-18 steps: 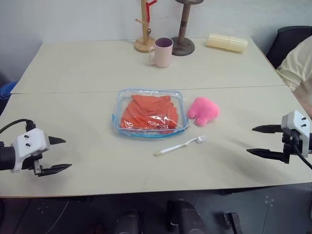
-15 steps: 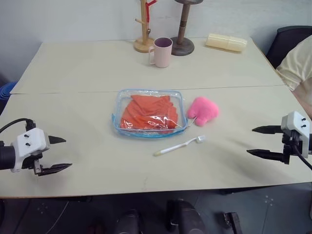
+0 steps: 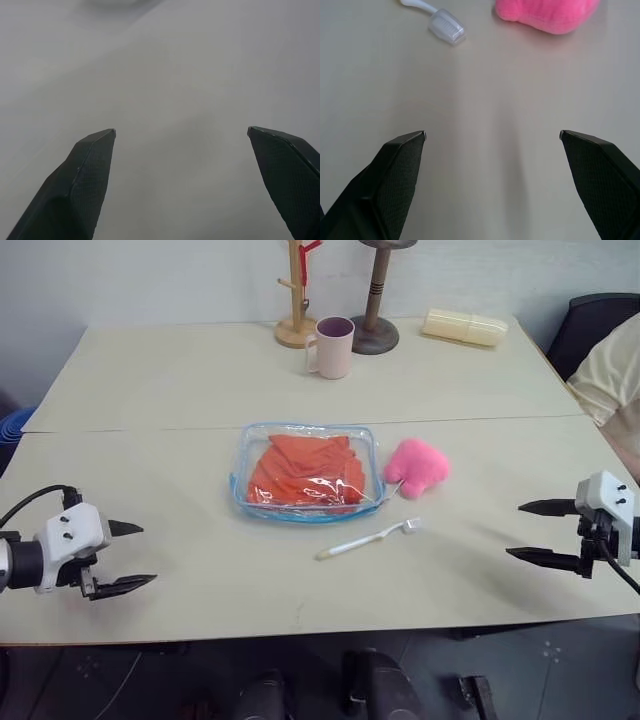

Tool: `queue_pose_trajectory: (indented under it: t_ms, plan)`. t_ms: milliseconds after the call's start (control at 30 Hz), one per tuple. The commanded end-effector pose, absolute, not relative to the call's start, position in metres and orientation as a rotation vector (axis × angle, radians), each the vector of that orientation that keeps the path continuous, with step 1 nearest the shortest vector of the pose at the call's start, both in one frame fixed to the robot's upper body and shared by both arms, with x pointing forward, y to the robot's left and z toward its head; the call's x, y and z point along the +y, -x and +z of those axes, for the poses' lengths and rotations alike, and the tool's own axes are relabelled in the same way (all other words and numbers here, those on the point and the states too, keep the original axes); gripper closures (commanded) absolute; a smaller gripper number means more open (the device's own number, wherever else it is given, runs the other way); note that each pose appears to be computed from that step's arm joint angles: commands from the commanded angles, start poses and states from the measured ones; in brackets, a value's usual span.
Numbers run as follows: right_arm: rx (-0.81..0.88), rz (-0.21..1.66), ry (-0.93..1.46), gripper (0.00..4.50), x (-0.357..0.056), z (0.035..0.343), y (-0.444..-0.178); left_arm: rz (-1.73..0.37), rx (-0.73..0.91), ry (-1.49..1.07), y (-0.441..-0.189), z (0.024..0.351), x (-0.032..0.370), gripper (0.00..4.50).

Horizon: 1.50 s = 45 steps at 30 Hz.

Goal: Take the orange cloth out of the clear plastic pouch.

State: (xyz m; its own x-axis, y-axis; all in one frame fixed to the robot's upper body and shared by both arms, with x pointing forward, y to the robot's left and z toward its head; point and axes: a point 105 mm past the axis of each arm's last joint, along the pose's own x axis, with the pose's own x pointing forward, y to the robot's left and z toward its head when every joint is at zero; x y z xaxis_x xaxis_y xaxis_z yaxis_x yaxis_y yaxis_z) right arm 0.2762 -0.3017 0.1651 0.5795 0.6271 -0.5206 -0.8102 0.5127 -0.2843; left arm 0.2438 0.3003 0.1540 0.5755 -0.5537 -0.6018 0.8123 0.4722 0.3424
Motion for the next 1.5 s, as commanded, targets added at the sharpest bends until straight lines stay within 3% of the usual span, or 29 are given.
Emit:
queue_pose_trajectory:
  t_ms: [33, 200, 367, 533, 700, 800, 967, 1500]
  plan:
    - [0.326, 0.893, 0.556, 0.0, -0.297, 0.179, -0.279, -0.91, 0.371, -0.63, -0.248, 0.166, 0.284, 0.04]
    - [0.283, 0.983, 0.566, 0.0, -0.274, 0.19, -0.278, -1.012, 0.274, -0.498, -0.252, 0.183, 0.246, 0.04]
    - [0.186, 1.143, 0.645, 0.0, -0.219, 0.204, -0.279, -1.253, 0.194, -0.366, -0.236, 0.203, 0.184, 0.04]
    - [0.154, 1.271, 0.784, 0.0, -0.174, 0.192, -0.287, -1.43, 0.162, -0.387, -0.219, 0.212, 0.143, 0.04]
    - [0.201, 1.322, 0.84, 0.0, -0.144, 0.174, -0.31, -1.485, 0.139, -0.451, -0.222, 0.213, 0.128, 0.04]
    - [0.229, 1.327, 0.867, 0.54, -0.141, 0.168, -0.321, -1.487, 0.132, -0.485, -0.227, 0.211, 0.124, 0.0]
    - [0.295, 1.359, 0.887, 2.2, -0.138, 0.158, -0.326, -1.474, 0.112, -0.512, -0.232, 0.211, 0.119, 0.0]
    - [0.393, 1.451, 0.913, 2.2, -0.117, 0.134, -0.329, -1.454, 0.071, -0.508, -0.239, 0.215, 0.115, 0.0]
